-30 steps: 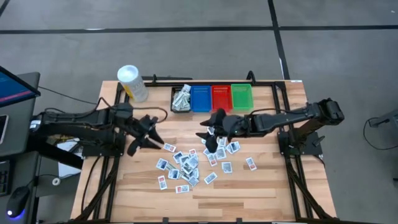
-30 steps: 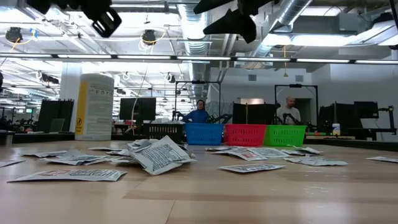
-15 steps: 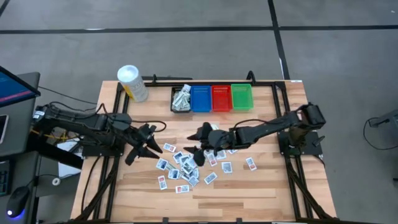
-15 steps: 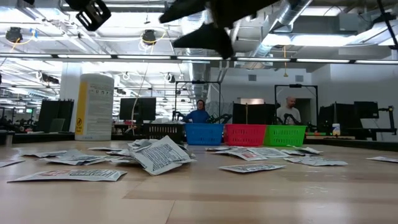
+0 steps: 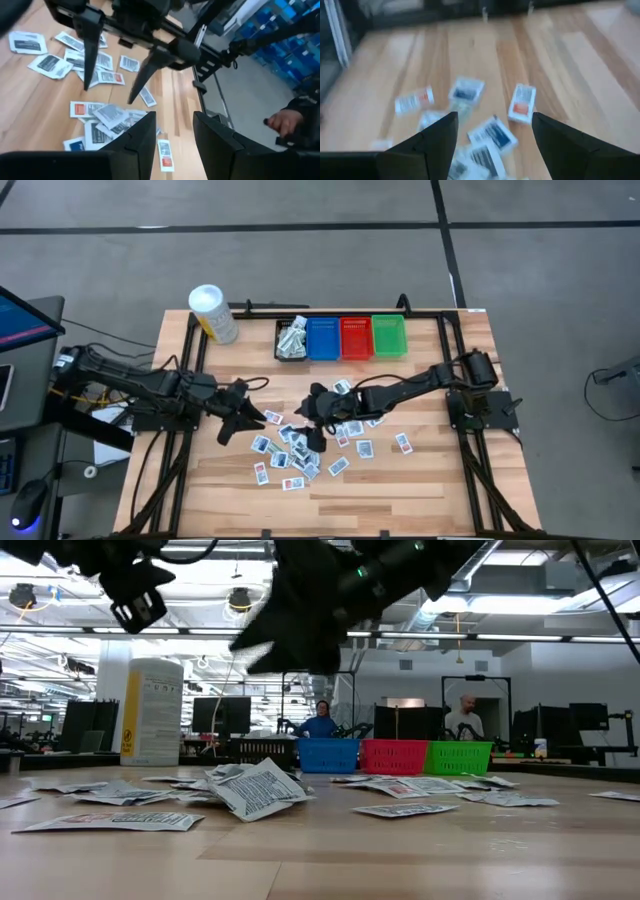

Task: Pick & Place First Aid Supplies
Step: Put the green bandage pack in the black bin

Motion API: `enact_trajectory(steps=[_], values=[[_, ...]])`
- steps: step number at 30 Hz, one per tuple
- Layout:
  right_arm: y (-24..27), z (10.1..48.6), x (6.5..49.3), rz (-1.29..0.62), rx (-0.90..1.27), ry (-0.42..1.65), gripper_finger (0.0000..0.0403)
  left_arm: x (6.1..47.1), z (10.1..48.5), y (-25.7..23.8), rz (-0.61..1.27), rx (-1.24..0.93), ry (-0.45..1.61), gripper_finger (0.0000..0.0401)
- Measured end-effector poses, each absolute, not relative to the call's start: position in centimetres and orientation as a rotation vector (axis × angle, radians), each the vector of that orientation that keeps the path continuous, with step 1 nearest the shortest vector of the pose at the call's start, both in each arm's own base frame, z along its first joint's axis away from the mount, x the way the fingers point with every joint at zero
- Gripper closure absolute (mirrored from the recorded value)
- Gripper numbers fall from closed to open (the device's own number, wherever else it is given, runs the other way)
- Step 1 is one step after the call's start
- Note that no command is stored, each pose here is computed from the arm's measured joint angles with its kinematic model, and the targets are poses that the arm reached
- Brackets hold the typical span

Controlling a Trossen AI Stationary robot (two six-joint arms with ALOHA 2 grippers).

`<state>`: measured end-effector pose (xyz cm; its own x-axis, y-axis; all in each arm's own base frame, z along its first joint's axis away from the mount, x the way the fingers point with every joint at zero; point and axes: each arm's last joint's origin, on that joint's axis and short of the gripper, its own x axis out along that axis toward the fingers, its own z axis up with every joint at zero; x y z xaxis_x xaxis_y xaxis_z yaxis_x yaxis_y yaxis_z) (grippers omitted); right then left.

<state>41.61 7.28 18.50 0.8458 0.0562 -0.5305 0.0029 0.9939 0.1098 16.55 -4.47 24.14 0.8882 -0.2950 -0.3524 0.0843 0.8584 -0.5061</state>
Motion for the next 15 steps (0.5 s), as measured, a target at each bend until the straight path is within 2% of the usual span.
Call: enact_trajectory(steps=[9, 15], values=[[6.5, 15.5, 42.0, 0.028, 0.036, 0.680, 0.0154, 16.3, 22.1, -5.1, -0.184, -0.583, 0.378, 0.0270], [6.2, 13.2, 41.9, 0.028, 0.019, 0.772, 0.0154, 16.3, 22.2, -5.3, -0.158, -0.590, 0.354, 0.0270]])
